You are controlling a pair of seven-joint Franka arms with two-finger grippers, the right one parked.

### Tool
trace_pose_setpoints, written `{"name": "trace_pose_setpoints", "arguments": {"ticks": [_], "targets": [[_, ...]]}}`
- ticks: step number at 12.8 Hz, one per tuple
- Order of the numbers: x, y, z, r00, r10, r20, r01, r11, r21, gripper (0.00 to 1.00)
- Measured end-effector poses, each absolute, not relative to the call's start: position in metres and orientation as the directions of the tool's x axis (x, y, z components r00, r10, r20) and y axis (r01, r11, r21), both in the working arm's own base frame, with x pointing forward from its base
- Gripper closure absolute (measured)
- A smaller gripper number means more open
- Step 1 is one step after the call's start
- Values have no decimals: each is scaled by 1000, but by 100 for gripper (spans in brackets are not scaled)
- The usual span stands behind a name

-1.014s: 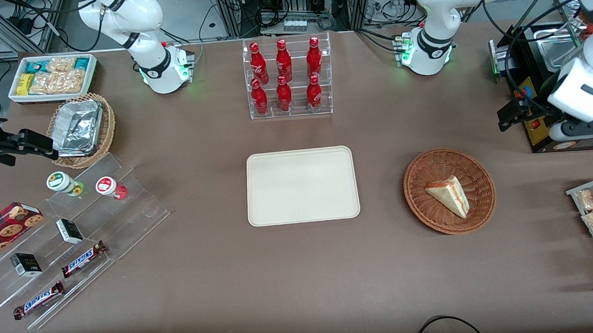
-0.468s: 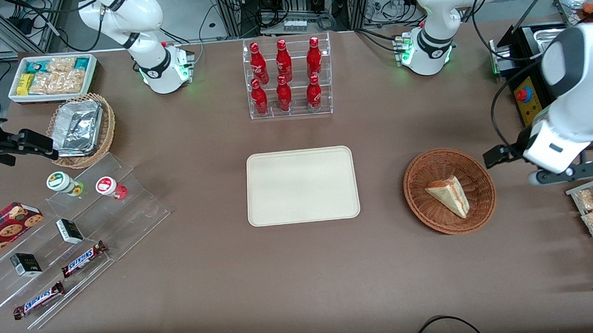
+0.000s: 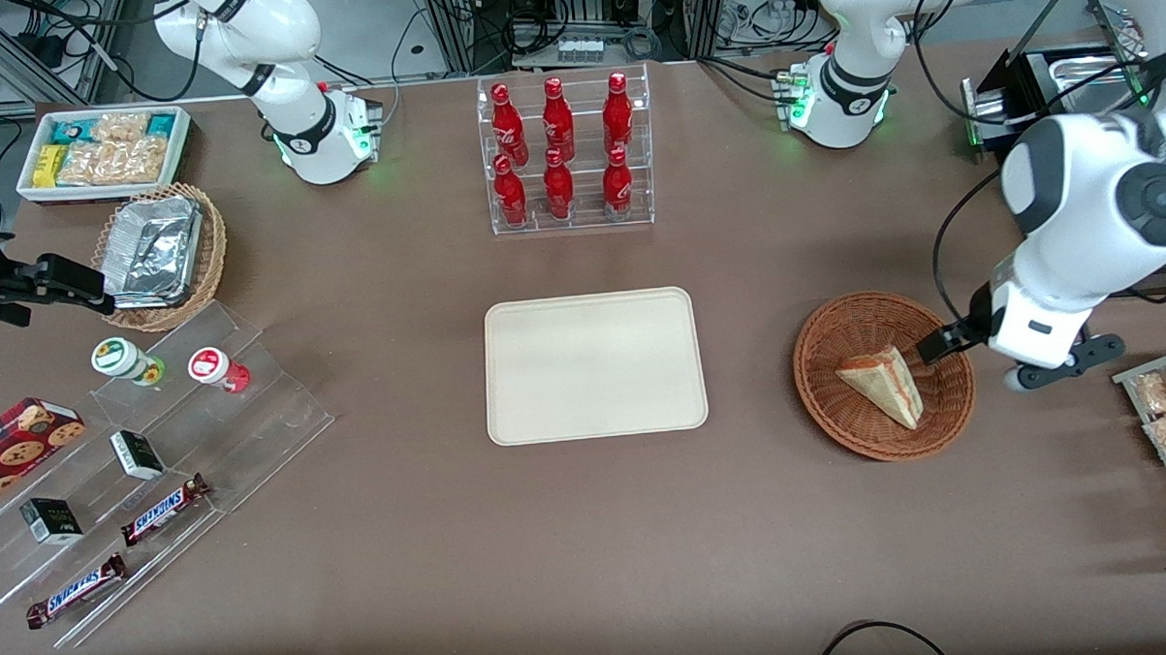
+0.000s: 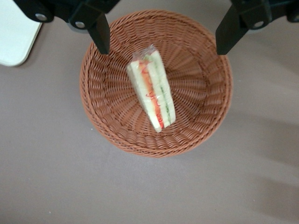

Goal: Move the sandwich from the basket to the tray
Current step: 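Move the open left gripper down over the sandwich in the basket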

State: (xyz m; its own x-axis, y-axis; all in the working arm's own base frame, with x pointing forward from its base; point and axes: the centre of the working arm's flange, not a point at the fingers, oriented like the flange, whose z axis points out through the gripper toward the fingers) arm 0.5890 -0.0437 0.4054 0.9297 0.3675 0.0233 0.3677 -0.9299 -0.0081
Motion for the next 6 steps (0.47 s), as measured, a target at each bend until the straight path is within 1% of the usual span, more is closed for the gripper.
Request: {"name": "trace_pose_setpoints", "arguments": {"ticks": [2, 4, 6], "targets": [[591, -55, 382, 892, 448, 53, 448, -894, 21, 0], [586, -64, 358, 858, 506, 88, 503, -862, 59, 0], [575, -65, 334, 833, 544, 95, 539, -839, 77, 0]]}}
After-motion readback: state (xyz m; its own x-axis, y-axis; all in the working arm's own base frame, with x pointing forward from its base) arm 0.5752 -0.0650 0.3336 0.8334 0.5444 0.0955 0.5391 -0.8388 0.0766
